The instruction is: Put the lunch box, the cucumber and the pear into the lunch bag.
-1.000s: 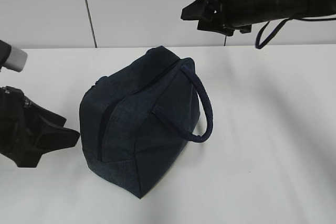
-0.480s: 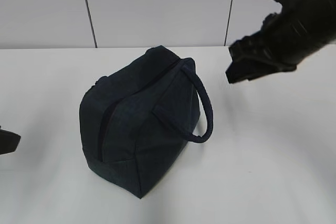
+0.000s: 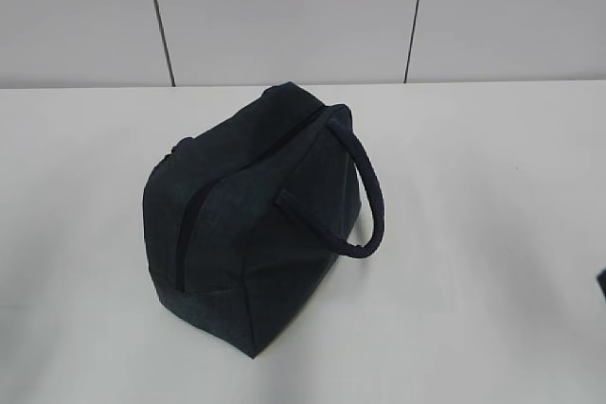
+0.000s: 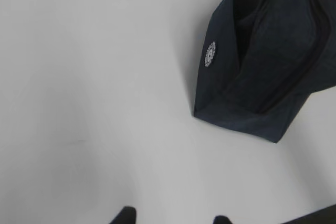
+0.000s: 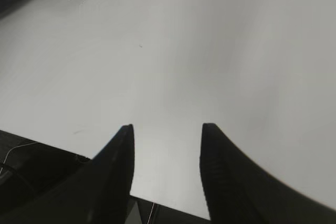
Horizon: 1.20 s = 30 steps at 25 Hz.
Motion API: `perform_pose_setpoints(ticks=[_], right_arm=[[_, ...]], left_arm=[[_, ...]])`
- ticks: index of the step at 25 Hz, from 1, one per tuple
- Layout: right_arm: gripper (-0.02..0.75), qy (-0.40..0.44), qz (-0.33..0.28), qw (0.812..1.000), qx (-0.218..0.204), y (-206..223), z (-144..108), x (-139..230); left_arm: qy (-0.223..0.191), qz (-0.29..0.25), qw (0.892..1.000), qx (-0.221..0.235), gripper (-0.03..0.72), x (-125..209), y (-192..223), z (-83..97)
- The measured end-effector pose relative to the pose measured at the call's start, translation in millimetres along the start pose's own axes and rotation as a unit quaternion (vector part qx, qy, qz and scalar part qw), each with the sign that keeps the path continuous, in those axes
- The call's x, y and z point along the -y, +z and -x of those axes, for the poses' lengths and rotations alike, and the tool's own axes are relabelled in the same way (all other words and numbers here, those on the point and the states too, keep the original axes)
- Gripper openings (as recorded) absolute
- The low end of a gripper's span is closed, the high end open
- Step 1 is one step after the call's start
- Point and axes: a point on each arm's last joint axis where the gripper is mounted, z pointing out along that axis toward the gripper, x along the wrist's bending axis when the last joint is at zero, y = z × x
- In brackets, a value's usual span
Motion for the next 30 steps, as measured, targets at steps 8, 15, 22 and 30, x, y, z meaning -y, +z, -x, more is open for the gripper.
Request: perform_pose_setpoints(ticks=[8, 15, 22, 30], right_arm=[[0.327, 0.008, 0.113, 0.993, 0.023, -62, 17, 81], [0.327, 0.023, 0.181, 0.982, 0.051, -91, 30, 138], [0.326, 0.008, 0.204, 0.978, 0.053, -91, 31, 152], [0.325, 0.0, 0.212, 0.976, 0.048, -88, 30, 149]], left_arm=[[0.003, 0.009, 0.999, -0.046, 0.269, 40, -38, -1.4], [0.009, 0.066, 0.996, -0.062, 0.269, 69, -61, 0.2], [0.016, 0.133, 0.988, -0.079, 0.269, 94, -78, 0.4], [0.017, 0.14, 0.986, -0.091, 0.269, 96, -81, -0.7]])
